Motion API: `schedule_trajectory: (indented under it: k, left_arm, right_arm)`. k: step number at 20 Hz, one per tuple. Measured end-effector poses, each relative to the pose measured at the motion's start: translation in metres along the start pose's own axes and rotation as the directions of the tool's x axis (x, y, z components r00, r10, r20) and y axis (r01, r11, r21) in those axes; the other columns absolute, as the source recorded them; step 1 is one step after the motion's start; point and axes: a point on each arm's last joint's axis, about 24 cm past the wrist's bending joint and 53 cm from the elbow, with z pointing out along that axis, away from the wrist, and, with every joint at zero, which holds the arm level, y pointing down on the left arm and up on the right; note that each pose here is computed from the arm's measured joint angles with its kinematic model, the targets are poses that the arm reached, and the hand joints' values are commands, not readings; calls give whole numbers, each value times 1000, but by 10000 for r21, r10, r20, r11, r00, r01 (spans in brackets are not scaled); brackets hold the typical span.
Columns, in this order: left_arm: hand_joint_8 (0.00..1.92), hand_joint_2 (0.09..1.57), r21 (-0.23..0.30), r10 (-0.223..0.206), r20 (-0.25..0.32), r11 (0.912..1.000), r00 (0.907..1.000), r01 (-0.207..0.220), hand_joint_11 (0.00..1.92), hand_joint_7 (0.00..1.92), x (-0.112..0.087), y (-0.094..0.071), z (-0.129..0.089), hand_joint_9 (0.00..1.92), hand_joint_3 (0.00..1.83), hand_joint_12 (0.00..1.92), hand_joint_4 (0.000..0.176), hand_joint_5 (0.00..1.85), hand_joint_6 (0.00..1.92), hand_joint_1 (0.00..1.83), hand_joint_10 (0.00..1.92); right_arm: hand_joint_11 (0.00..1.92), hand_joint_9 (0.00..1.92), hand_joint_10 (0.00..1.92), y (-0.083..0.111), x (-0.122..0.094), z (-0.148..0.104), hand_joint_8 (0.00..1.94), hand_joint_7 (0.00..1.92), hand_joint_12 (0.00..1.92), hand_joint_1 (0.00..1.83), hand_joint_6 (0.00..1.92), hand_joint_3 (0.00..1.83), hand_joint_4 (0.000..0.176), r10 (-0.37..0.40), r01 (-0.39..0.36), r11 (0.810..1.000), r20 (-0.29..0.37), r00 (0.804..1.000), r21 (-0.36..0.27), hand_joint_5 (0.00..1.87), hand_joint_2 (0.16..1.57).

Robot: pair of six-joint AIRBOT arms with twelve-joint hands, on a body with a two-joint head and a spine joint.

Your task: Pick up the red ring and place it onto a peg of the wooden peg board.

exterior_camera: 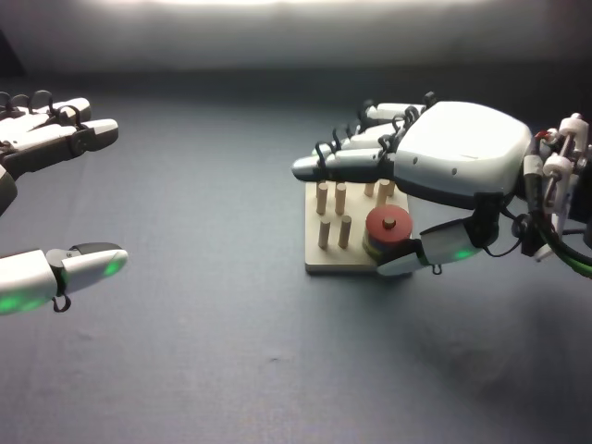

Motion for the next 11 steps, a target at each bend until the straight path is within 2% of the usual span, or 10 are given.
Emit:
schedule_trajectory:
  k: [1,2,3,4,5,6,7,9,10,11]
  left_arm:
    - [2,1018,36,-103,100,9999,9999,103,0,243,0,0,0,185,1,557,5,388,0,740,3]
    - [2,1018,65,-139,142,9999,9998,139,0,243,0,-1,0,185,1,557,5,388,0,740,3]
    - [1,1033,147,-207,221,9997,9995,204,0,252,-2,-2,-1,163,3,410,0,371,0,822,0]
    - [4,1039,289,-251,346,9993,9991,241,0,221,-4,-6,-1,131,3,301,17,356,1,817,4]
    - [1,1018,465,-300,519,9985,9982,276,0,208,-8,-11,-2,118,0,229,49,356,1,855,1]
    - [0,1015,599,-385,688,9976,9969,344,0,199,-11,-15,-3,109,0,185,45,352,0,901,0]
    - [0,1015,745,-399,752,9966,9964,343,0,199,-12,-18,-3,109,0,185,45,352,0,901,0]
    - [2,1019,1251,-488,884,9914,9949,375,0,239,-15,-32,-6,193,0,538,52,326,0,861,5]
    - [4,1054,1468,-550,938,9883,9941,409,0,253,-17,-37,-7,221,9,623,76,290,0,795,8]
    - [1,1120,1638,-606,1091,9856,9922,421,0,230,-21,-41,-8,204,28,603,10,210,0,779,1]
  right_arm:
    - [0,330,12,8,-13,-8,4,312,844,803,3,1,65,193,-184,9995,372,9991,-246,233,932]
    - [0,330,12,11,-24,-16,4,312,844,803,3,1,65,378,-348,9985,724,9967,-415,233,932]
    - [62,352,5,11,-39,-34,0,332,746,890,0,1,50,713,-641,9962,1288,9891,-598,246,907]
    - [91,355,1,7,-47,-52,0,338,625,959,0,0,47,975,-882,9942,1674,9811,-616,242,915]
    - [130,363,0,-2,-52,-72,0,345,515,999,0,0,49,1127,-1060,9934,1938,9746,-445,242,959]
    - [161,365,0,-11,-53,-88,0,345,425,973,0,0,55,1264,-1250,9920,2127,9689,-198,242,982]
    - [161,365,0,-14,-57,-98,0,345,425,973,0,0,55,1393,-1406,9900,2330,9624,-113,242,982]
    - [215,441,12,-5,-69,-124,5,385,421,884,1,6,21,1613,-1549,9869,2923,9426,-450,249,1056]
    - [210,473,5,1,-74,-134,0,404,471,837,0,0,0,1820,-1658,9832,3309,9260,-768,250,1104]
    - [279,708,24,3,-74,-145,9,622,814,611,4,0,0,2048,-1821,9786,3619,9094,-963,419,1229]
